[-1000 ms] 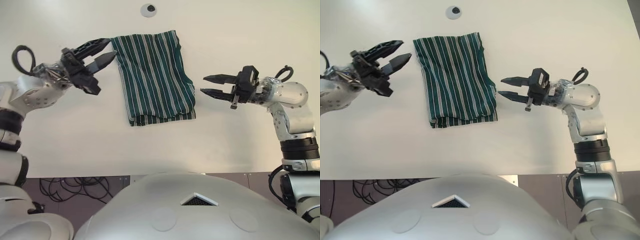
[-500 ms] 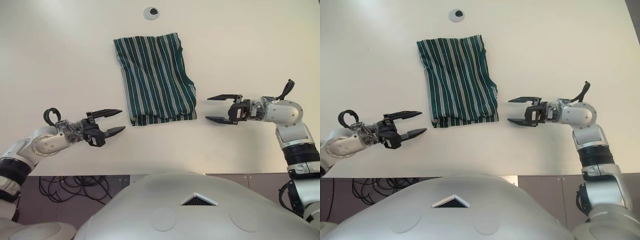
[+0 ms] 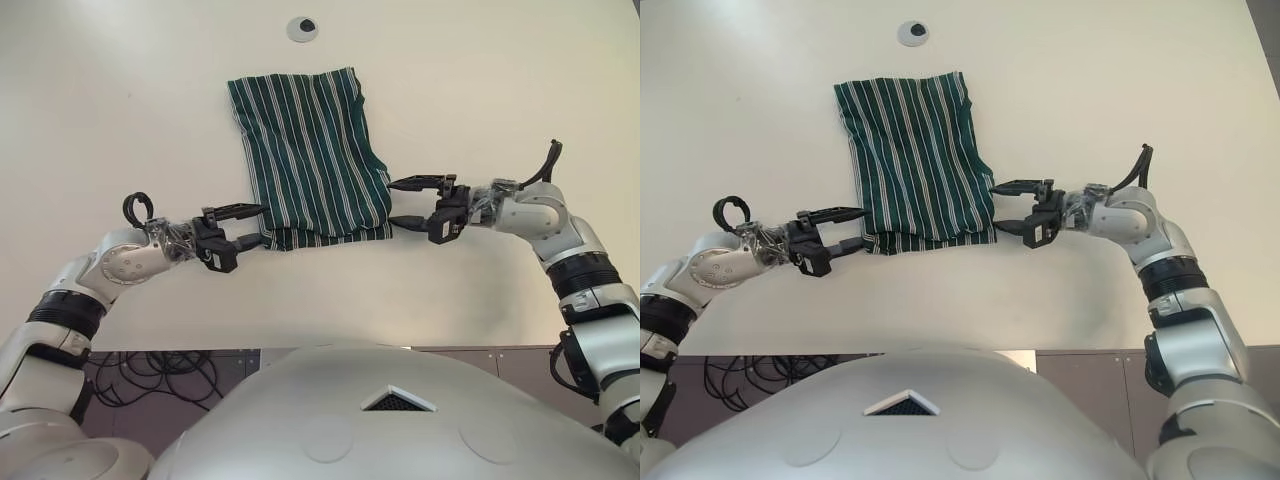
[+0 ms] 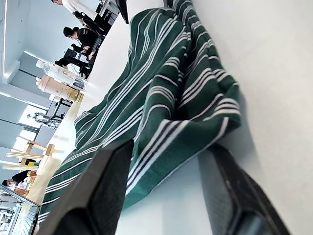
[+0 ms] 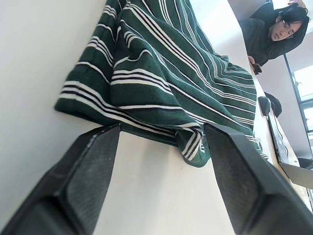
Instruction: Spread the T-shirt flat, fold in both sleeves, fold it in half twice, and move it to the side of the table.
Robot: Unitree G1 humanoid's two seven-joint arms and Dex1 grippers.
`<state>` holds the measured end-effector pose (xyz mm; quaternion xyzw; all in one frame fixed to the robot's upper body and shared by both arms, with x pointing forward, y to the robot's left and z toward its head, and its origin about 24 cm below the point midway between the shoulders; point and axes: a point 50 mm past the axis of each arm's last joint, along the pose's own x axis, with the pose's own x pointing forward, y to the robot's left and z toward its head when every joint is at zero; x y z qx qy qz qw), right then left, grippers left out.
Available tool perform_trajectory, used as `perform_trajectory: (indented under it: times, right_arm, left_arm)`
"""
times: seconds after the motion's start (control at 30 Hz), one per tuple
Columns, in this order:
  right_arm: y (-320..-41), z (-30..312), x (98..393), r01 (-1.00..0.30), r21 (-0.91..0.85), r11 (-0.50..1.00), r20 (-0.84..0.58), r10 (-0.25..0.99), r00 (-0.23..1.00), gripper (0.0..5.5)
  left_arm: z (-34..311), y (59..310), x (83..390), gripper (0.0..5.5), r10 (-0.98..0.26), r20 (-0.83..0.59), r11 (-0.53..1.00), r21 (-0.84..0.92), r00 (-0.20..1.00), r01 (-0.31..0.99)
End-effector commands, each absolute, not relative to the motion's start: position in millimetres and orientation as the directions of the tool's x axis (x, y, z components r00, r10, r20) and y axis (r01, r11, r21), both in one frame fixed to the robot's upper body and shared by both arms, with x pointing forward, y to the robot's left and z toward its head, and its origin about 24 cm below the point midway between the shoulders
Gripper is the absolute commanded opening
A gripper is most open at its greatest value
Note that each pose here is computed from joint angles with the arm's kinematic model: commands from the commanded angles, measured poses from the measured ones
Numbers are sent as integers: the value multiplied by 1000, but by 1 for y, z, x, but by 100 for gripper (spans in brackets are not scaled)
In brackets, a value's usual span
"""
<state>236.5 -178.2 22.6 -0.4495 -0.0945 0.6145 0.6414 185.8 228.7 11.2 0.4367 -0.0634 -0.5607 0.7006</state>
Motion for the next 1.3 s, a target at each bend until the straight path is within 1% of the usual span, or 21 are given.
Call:
perform_trajectory:
  times: [0.03, 0.07, 0.2, 0.3, 0.4, 0.57, 0.6, 0.8, 0.9, 1.0, 1.07, 1.1, 1.17, 1.3]
  right_arm:
    - [-171, -3, 225, -745, -607, -278, -539, 833, 128, 315]
    - [-169, -4, 224, -747, -600, -287, -541, 833, 114, 315]
    - [-169, -8, 220, -753, -572, -325, -563, 823, 73, 238]
    - [-169, -9, 218, -756, -565, -330, -564, 823, 62, 188]
    - [-169, -9, 216, -757, -561, -335, -564, 824, 52, 123]
    - [-169, -11, 215, -760, -553, -342, -570, 821, 45, 33]
    - [-169, -11, 215, -760, -554, -340, -567, 823, 45, 2]
    - [-166, -10, 216, -780, -544, -309, -542, 839, 45, 0]
    - [-165, -5, 217, -843, -492, -217, -481, 875, 55, 0]
    - [-174, 4, 215, -950, -287, -126, -441, 897, 14, 0]
    - [-183, 14, 210, -985, -126, -117, -417, 907, -55, 0]
    - [-186, 17, 208, -989, -75, -129, -414, 906, -87, 0]
    - [-193, 21, 199, -987, 22, -157, -411, 899, -152, 0]
    - [-193, 38, 181, -962, 168, -214, -329, 908, -259, 0]
  left_arm:
    - [-18, 236, 168, 166, -770, -588, -139, 535, 249, 834]
    - [-19, 236, 168, 157, -769, -591, -144, 529, 241, 836]
    - [-20, 233, 165, 115, -780, -596, -172, 499, 192, 849]
    - [-20, 232, 164, 89, -781, -597, -176, 492, 183, 853]
    - [-20, 233, 164, 56, -781, -599, -176, 487, 180, 856]
    - [-21, 233, 163, 18, -779, -603, -179, 476, 172, 861]
    - [-21, 233, 163, 11, -779, -603, -179, 474, 170, 862]
    - [-22, 233, 162, 9, -781, -602, -178, 468, 165, 865]
    - [-19, 231, 159, 9, -798, -583, -158, 446, 152, 881]
    - [-2, 229, 157, 7, -847, -516, -58, 323, 124, 945]
    - [12, 233, 155, 5, -871, -488, -18, 153, 60, 988]
    - [16, 235, 153, 5, -878, -478, -13, 82, 28, 997]
    - [21, 239, 151, 3, -887, -462, -2, -1, -2, 1000]
    - [33, 241, 142, 3, -916, -398, -2, -129, -53, 992]
